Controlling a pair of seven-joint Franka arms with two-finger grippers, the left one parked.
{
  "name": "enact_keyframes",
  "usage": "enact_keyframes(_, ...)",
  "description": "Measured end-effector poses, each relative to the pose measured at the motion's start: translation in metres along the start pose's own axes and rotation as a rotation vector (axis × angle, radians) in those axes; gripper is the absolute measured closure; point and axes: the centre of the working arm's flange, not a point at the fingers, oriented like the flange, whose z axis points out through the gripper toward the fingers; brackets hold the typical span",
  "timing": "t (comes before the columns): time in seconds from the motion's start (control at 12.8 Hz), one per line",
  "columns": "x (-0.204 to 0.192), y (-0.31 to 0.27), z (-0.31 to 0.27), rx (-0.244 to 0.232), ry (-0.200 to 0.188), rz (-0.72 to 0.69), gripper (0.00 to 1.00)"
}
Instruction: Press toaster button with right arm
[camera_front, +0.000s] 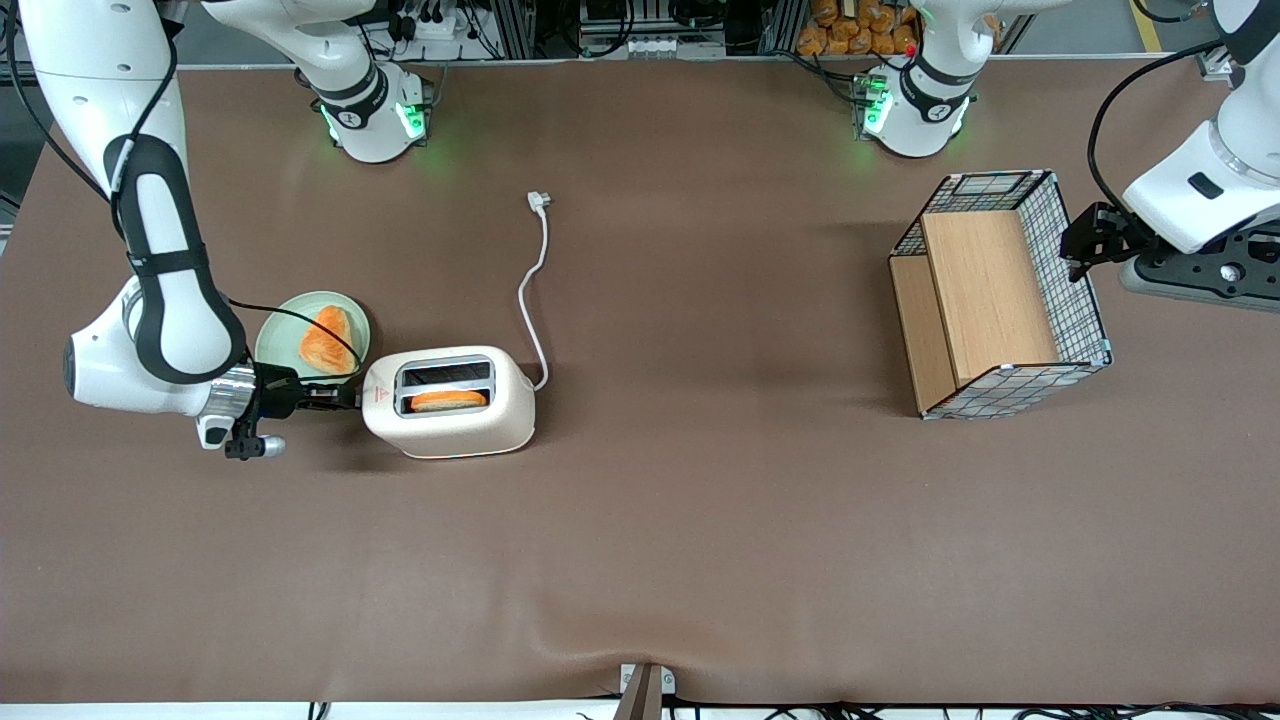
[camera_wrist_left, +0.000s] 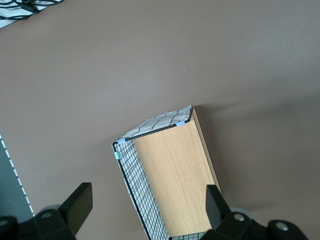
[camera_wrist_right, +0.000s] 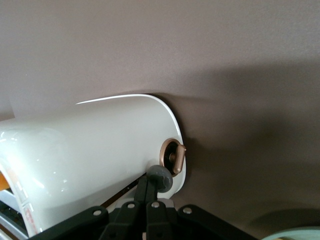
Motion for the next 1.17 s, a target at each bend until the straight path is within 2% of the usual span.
enact_keyframes(0.47, 0.002, -0.004, -0.001, 0.01, -0.009, 0.025, 0.99)
enact_keyframes(0.7, 0.007, -0.014, -0.011, 0.016, -0.038, 0.048, 0.95)
enact_keyframes(0.78, 0.01, -0.021, -0.02, -0.005, -0.059, 0.051, 0.89)
enact_keyframes(0.86, 0.014, -0.032, -0.034, -0.041, -0.081, 0.054, 0.89)
enact_keyframes(0.94, 0.017, -0.046, -0.052, -0.078, -0.098, 0.055, 0.84)
enact_keyframes(1.17, 0.018, -0.092, -0.114, -0.174, -0.103, 0.009, 0.52)
